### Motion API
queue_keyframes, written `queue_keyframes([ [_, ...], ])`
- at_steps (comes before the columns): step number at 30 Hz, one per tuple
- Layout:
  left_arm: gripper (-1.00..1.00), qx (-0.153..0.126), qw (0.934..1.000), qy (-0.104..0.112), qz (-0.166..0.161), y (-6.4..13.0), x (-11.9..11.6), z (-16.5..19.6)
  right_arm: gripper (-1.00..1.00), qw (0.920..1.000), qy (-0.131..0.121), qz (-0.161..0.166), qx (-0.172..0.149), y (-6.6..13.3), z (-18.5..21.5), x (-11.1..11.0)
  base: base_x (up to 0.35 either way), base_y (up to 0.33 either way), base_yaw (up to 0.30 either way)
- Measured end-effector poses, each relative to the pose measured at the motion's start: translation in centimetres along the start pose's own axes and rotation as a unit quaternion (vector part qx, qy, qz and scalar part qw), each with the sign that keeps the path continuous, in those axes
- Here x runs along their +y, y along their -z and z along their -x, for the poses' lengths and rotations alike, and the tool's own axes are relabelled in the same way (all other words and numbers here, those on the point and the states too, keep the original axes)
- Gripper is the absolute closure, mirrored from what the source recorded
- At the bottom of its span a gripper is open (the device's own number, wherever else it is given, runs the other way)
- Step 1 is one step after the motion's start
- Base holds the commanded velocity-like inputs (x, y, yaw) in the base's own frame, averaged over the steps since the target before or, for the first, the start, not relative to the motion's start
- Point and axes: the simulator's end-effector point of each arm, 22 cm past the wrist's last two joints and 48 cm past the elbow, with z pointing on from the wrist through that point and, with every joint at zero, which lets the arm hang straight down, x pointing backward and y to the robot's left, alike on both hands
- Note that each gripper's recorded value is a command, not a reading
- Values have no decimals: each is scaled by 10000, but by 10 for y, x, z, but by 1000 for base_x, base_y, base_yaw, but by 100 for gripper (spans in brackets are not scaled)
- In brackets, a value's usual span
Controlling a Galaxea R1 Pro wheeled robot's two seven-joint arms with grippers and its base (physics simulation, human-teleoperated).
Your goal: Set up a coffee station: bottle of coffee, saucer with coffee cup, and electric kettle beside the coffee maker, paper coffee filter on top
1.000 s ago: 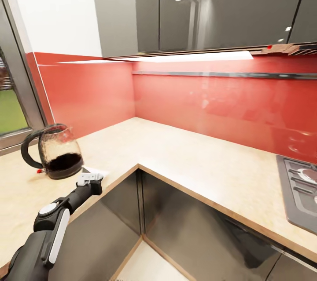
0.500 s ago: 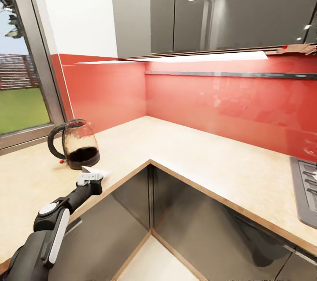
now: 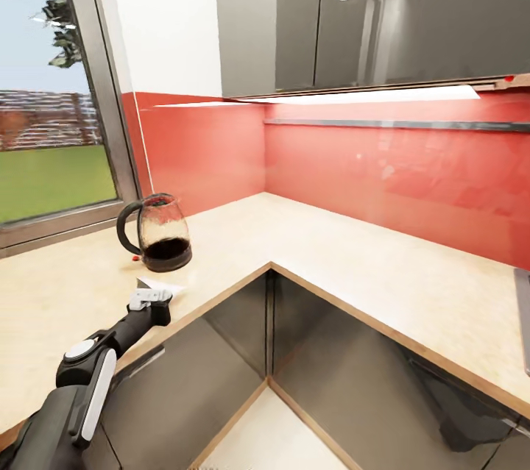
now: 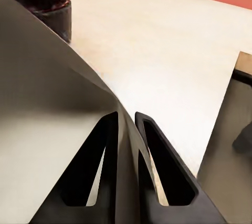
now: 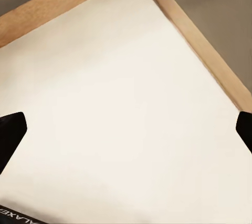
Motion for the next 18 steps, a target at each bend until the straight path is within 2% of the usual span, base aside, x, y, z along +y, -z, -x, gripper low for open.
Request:
queue_keyframes([
  [5, 100, -5, 10000, -3, 0, 0, 0, 0, -100, 10000, 1, -3, 2, 0, 0, 0, -259, 0, 239],
  [12, 100, -17, 10000, -7, -1, 0, 0, 1, -100, 10000, 3, -4, 3, 0, 0, 0, -318, 0, 111],
  [18, 100, -44, 10000, -14, -7, 0, 0, 3, -100, 10000, 5, -6, 1, 0, 0, 0, -75, 0, 254],
])
